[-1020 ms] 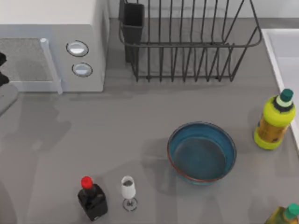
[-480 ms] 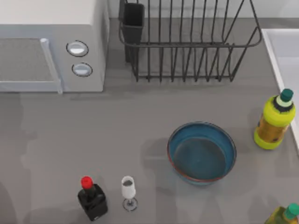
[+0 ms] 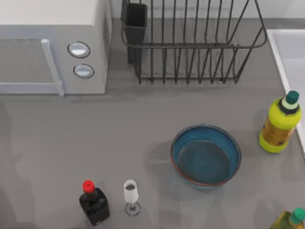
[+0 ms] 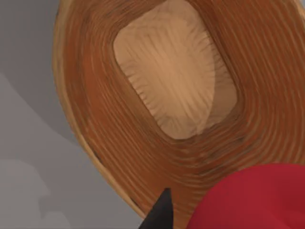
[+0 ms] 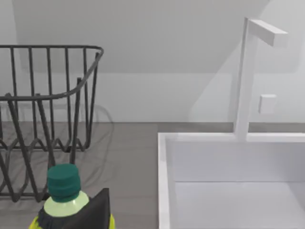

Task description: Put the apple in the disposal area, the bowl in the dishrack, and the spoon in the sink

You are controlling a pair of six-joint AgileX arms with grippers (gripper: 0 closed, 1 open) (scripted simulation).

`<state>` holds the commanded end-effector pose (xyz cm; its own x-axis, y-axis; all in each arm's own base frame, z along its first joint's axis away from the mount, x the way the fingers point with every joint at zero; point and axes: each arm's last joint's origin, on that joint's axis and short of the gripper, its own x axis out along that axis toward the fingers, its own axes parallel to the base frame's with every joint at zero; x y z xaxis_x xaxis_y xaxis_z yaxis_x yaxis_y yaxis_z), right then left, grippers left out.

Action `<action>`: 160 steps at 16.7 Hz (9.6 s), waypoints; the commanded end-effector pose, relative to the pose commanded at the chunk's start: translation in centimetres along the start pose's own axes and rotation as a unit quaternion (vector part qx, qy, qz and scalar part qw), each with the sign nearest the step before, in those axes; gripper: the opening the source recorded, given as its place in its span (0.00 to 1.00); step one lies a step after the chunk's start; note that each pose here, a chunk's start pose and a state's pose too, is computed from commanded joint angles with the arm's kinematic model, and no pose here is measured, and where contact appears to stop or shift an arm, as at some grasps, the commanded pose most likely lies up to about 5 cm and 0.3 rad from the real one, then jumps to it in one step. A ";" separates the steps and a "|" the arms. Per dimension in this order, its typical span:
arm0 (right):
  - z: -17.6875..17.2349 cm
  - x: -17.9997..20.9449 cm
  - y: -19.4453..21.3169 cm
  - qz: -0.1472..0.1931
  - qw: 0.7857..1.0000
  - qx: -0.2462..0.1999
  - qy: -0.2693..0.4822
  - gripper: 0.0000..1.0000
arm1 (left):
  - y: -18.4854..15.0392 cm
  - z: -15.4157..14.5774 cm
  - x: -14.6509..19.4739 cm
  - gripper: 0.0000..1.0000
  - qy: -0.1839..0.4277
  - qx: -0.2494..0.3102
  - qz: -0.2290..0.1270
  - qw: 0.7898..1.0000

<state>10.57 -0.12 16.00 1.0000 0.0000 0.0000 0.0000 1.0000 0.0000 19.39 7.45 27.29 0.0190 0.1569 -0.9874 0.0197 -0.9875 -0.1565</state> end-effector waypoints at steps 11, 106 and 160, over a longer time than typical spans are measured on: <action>0.0 0.0 0.0 0.000 1.000 0.000 0.000 1.00 | 0.0 -0.1 1.1 0.00 0.001 0.021 -0.001 1.000; 10.4 12.3 8.5 0.056 0.847 0.061 0.525 1.00 | 9.1 9.2 9.8 1.00 -0.062 -0.712 0.698 -0.049; -3.0 19.4 17.0 -0.003 0.708 0.004 0.707 0.00 | 9.1 9.2 9.8 1.00 -0.062 -0.712 0.698 -0.049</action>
<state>29.94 16.89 12.98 0.0012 0.0007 -1.0000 0.0097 1.0000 0.0007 10.57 -0.12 16.00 1.0000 0.0000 0.0000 0.0000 1.0000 0.0000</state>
